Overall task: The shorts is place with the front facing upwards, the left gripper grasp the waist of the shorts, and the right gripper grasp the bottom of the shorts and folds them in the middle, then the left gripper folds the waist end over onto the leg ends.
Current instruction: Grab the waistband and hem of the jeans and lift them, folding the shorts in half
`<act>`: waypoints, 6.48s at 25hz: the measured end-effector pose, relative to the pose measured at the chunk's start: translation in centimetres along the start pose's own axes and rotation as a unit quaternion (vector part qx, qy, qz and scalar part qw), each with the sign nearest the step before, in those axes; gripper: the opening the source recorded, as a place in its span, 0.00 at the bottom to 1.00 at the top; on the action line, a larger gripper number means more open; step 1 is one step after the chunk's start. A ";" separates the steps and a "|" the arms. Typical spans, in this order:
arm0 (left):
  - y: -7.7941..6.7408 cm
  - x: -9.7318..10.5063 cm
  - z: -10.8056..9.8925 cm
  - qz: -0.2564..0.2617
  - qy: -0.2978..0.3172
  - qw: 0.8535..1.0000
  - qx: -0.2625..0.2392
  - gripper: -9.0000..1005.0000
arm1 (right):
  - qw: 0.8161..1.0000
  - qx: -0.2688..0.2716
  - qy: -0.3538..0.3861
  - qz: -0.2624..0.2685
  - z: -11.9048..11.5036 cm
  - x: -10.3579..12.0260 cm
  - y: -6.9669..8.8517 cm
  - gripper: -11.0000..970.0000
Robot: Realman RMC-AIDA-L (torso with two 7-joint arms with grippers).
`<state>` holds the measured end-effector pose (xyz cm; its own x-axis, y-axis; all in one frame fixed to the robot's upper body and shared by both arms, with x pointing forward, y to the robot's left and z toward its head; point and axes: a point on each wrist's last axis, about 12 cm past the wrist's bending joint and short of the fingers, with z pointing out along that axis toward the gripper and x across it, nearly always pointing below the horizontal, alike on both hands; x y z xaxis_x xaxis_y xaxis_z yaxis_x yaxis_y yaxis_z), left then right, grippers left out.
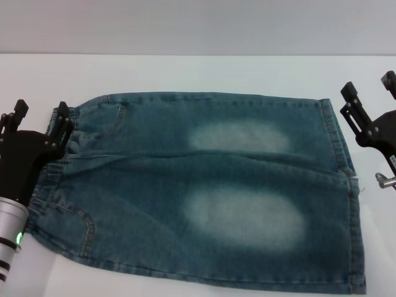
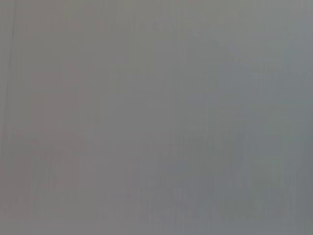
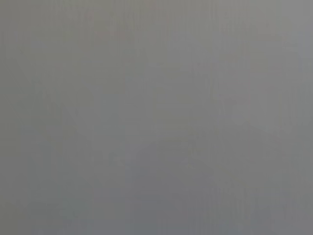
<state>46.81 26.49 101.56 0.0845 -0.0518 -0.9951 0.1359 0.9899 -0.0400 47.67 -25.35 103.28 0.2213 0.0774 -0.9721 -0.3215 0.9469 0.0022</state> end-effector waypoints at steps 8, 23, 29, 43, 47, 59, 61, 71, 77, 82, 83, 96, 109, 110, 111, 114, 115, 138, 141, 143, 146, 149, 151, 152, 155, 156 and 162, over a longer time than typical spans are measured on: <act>-0.3 -0.1 0.1 -0.005 0.003 1.000 0.002 0.74 | 0.999 0.008 0.015 0.029 0.2 0.2 -0.3 0.73; -1.4 -7.1 5.7 -0.005 0.156 0.987 0.032 0.74 | 0.981 0.046 0.180 0.063 7.2 -5.7 -2.0 0.74; 0.3 -11.6 6.9 -0.050 0.272 0.959 0.064 0.74 | 0.949 0.079 0.292 0.083 9.8 -10.9 -2.9 0.74; 3.6 -14.2 4.6 -0.059 0.415 0.908 0.013 0.74 | 0.903 0.091 0.416 0.053 7.6 -17.2 -3.2 0.74; 3.1 -14.2 3.9 -0.033 0.466 0.884 0.000 0.74 | 0.890 0.096 0.443 0.059 6.8 -16.9 -3.4 0.74; 3.1 -14.3 2.6 -0.024 0.539 0.841 -0.036 0.70 | 0.876 0.116 0.463 0.077 5.2 -16.0 -3.8 0.73; 3.0 -14.0 2.6 -0.021 0.547 0.836 -0.036 0.70 | 0.877 0.115 0.461 0.077 5.4 -15.8 -3.8 0.73; 2.8 -12.7 2.6 -0.025 0.564 0.825 -0.034 0.67 | 0.877 0.112 0.461 0.074 5.5 -15.7 -3.8 0.74; 2.4 -12.5 2.6 -0.023 0.566 0.823 -0.030 0.65 | 0.878 0.109 0.461 0.071 5.5 -15.7 -3.8 0.74; 2.2 -12.5 2.8 -0.021 0.568 0.822 -0.025 0.64 | 0.877 0.109 0.462 0.071 5.4 -15.7 -3.8 0.73; 2.2 -12.5 2.8 -0.021 0.568 0.822 -0.025 0.64 | 0.878 0.109 0.461 0.071 5.4 -15.7 -3.8 0.73; 2.2 -12.1 2.9 -0.030 0.574 0.817 -0.035 0.59 | 0.880 0.105 0.459 0.064 5.5 -15.9 -3.7 0.74; 2.0 -11.2 3.4 -0.029 0.590 0.806 -0.031 0.53 | 0.881 0.106 0.457 0.058 5.5 -16.2 -3.8 0.73; 1.9 -11.1 3.5 -0.027 0.591 0.805 -0.028 0.53 | 0.881 0.107 0.457 0.057 5.5 -16.3 -3.8 0.73; 1.8 -11.1 3.5 -0.026 0.591 0.806 -0.027 0.47 | 0.881 0.108 0.456 0.057 5.5 -16.3 -3.9 0.73; 1.8 -11.1 3.6 -0.024 0.590 0.807 -0.027 0.31 | 0.881 0.108 0.456 0.055 5.5 -16.3 -3.9 0.74; 1.9 -11.2 3.6 -0.024 0.589 0.807 -0.029 0.28 | 0.881 0.108 0.457 0.054 5.5 -16.3 -3.9 0.74; 1.4 -12.8 3.8 -0.007 0.567 0.823 -0.027 0.02 | 0.876 0.103 0.469 0.053 5.1 -16.3 -3.6 0.74; 1.3 -12.9 3.9 -0.004 0.567 0.823 -0.023 0.03 | 0.876 0.101 0.468 0.053 5.1 -16.3 -3.6 0.74; 1.2 -12.9 4.0 -0.005 0.567 0.824 -0.021 0.03 | 0.876 0.101 0.468 0.054 5.1 -16.2 -3.6 0.73; 1.1 -13.0 4.1 -0.003 0.568 0.822 -0.020 0.03 | 0.876 0.101 0.468 0.055 5.1 -16.2 -3.6 0.73; 1.2 -13.1 4.1 -0.003 0.567 0.823 -0.023 0.04 | 0.876 0.101 0.468 0.055 5.1 -16.2 -3.6 0.73; 1.3 -13.1 4.1 -0.004 0.566 0.824 -0.025 0.09 | 0.876 0.101 0.469 0.055 5.1 -16.2 -3.6 0.73; 1.3 -13.1 4.1 -0.005 0.567 0.823 -0.026 0.11 | 0.876 0.101 0.469 0.055 5.1 -16.2 -3.6 0.73; 1.5 -13.0 4.0 -0.005 0.570 0.821 -0.029 0.18 | 0.875 0.101 0.470 0.056 5.0 -16.1 -3.6 0.73; 1.6 -13.0 4.0 -0.005 0.571 0.820 -0.031 0.21 | 0.875 0.102 0.470 0.055 5.0 -16.1 -3.6 0.73; 2.3 -12.0 3.6 -0.011 0.591 0.805 -0.042 0.47 | 0.875 0.101 0.471 0.052 5.0 -16.1 -3.6 0.74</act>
<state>49.68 28.87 113.77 -0.9227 0.0424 -0.3832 0.0524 0.9985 -0.0158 49.91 -28.46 120.06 -0.6865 -0.0351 -0.7263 -0.1041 0.9933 0.0504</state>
